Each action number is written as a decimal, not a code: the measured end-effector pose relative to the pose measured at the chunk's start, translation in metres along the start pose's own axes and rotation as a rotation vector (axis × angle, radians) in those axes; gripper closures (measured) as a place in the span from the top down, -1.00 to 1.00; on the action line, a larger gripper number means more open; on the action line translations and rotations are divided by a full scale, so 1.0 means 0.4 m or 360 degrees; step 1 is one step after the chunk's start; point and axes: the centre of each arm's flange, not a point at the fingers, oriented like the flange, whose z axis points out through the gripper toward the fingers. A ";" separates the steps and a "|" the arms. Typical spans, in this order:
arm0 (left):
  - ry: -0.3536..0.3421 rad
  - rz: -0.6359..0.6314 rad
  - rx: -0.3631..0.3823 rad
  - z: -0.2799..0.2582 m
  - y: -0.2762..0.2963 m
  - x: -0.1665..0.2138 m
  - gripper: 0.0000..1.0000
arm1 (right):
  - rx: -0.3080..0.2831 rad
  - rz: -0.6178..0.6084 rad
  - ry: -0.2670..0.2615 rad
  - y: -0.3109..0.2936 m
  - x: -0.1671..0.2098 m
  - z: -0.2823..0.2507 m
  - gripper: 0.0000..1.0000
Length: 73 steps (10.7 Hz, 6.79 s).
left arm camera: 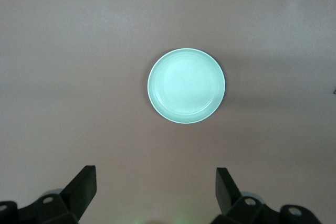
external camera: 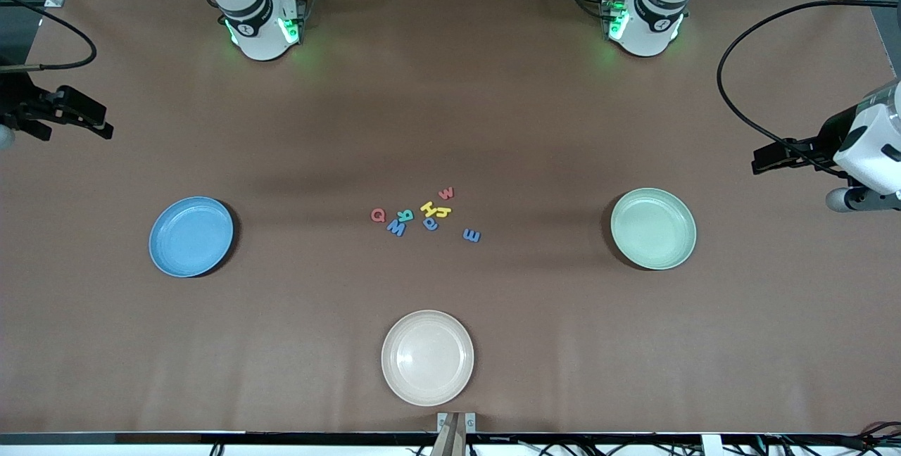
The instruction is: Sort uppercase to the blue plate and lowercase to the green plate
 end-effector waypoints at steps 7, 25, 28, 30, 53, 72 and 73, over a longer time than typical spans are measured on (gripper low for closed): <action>0.0004 -0.0001 0.0000 -0.007 -0.002 -0.005 1.00 | 0.0000 0.0000 -0.0001 0.000 0.000 0.000 1.00; -0.0010 0.0048 -0.0045 0.013 0.050 0.003 1.00 | 0.0002 0.0002 -0.0041 0.001 0.000 0.038 1.00; -0.0009 0.0092 -0.0115 0.045 0.108 0.024 1.00 | 0.0002 0.0003 -0.0049 0.002 0.000 0.044 1.00; 0.0018 0.0173 -0.0122 0.070 0.197 0.035 1.00 | 0.0002 0.0003 -0.0050 0.002 0.000 0.045 1.00; 0.0285 0.0308 -0.0171 0.772 1.036 0.003 1.00 | -0.0001 -0.0040 -0.0185 -0.035 0.050 0.341 1.00; 0.0388 0.0534 -0.0004 0.988 1.112 -0.040 1.00 | -0.0007 0.0009 -0.0285 -0.022 0.097 0.462 1.00; 0.0372 0.0512 -0.0027 0.989 1.114 -0.042 1.00 | -0.0008 0.0011 -0.0290 -0.024 0.096 0.466 1.00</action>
